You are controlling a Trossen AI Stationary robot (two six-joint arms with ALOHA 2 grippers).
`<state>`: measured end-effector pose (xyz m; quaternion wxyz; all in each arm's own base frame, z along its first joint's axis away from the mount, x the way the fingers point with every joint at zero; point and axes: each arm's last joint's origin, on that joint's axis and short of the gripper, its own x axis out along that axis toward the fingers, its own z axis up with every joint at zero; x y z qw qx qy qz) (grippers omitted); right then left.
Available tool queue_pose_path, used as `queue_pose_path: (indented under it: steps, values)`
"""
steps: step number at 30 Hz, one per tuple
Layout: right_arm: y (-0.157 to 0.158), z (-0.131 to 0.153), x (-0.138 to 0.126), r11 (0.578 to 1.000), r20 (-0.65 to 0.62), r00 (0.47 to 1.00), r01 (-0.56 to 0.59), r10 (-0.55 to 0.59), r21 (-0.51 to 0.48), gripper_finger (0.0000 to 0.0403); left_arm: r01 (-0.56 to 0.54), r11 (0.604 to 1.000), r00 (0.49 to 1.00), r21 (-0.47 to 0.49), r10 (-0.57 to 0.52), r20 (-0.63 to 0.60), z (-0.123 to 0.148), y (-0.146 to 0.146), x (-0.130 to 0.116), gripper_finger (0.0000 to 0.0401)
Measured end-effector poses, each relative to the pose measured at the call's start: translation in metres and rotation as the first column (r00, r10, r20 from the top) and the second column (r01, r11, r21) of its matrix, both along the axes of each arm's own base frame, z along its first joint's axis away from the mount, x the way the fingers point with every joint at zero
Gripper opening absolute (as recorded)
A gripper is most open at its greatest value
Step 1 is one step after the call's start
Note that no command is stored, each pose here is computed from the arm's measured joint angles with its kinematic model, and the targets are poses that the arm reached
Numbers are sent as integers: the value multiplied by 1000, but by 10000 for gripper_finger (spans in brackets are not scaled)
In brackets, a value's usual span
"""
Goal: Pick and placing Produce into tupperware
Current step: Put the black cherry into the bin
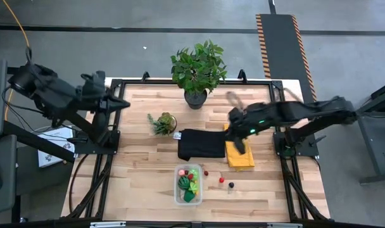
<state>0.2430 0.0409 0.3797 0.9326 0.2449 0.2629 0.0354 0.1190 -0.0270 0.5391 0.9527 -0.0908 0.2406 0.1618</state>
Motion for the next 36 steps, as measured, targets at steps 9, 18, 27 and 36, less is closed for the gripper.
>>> queue_pose_path:
  steps: [9,18,27,36]
  values:
    - [30,-33,40,999,-83,996,-13,16,31,0,-17,1000,999,-18,16,-30,-45,3,-34,0]
    - [59,-57,33,992,-134,984,122,-118,24,0,94,968,970,-235,-35,242,-151,3,-51,0]
    - [68,-99,9,961,-282,944,223,-172,161,0,186,922,902,-339,-23,431,-222,-2,-45,0]
    - [69,-127,-32,766,-480,868,392,-124,510,0,193,927,898,-323,-34,439,-235,-7,-38,0]
